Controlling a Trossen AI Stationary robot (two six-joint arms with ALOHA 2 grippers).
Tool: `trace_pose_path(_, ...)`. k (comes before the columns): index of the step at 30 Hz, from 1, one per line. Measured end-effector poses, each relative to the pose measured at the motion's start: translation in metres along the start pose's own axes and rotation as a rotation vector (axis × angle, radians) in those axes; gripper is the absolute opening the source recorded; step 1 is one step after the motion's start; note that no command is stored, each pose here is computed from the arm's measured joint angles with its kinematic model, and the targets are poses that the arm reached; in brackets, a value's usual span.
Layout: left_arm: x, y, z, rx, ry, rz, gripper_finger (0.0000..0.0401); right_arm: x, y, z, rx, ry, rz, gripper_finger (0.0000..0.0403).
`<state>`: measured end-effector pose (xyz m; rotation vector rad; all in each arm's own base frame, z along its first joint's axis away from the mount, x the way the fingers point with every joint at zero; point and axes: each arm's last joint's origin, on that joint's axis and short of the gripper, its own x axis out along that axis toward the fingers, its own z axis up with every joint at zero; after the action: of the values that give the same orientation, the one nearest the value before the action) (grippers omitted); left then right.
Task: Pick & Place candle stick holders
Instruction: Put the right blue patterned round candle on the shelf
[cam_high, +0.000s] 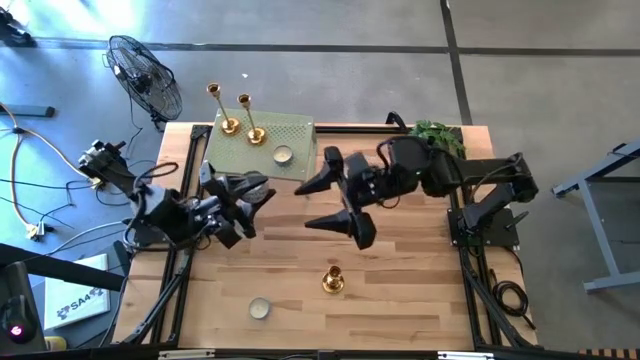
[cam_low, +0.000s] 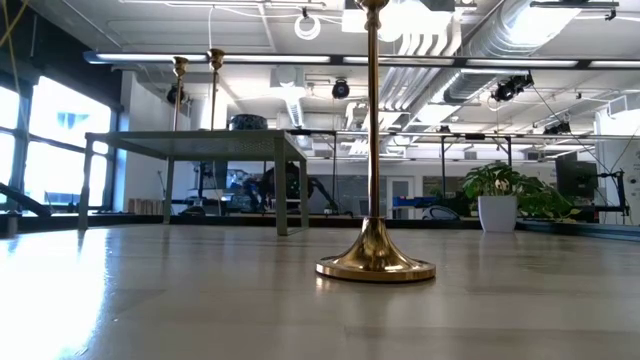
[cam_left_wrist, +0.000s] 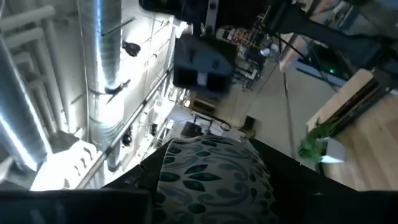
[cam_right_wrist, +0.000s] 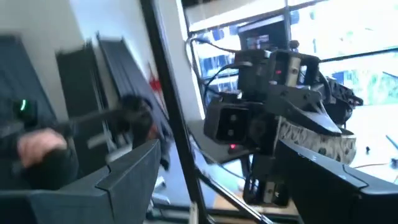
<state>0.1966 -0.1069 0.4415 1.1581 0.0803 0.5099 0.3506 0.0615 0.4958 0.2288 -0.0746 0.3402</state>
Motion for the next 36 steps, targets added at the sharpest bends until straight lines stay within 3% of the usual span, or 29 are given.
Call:
trace_pose_path(3,0.004,-0.002,0.007,0.084,-0.018,-0.032,0.0168,0.008,-0.014,-0.004,0.094,-0.024,-0.051,0.0312)
trace_pose_path(7,0.010,-0.012,0.017,0.155,-0.059,-0.077,0.0168,0.018,-0.029,-0.017,0.115,0.018,-0.112,0.0312)
trace_pose_path(19,0.009,-0.002,0.028,0.093,-0.124,-0.063,0.0168,0.022,-0.028,-0.029,0.017,0.111,-0.074,0.0312)
trace_pose_path(36,0.014,-0.009,0.031,0.054,-0.134,-0.073,0.0168,0.025,-0.029,-0.030,-0.006,0.090,-0.076,0.0312)
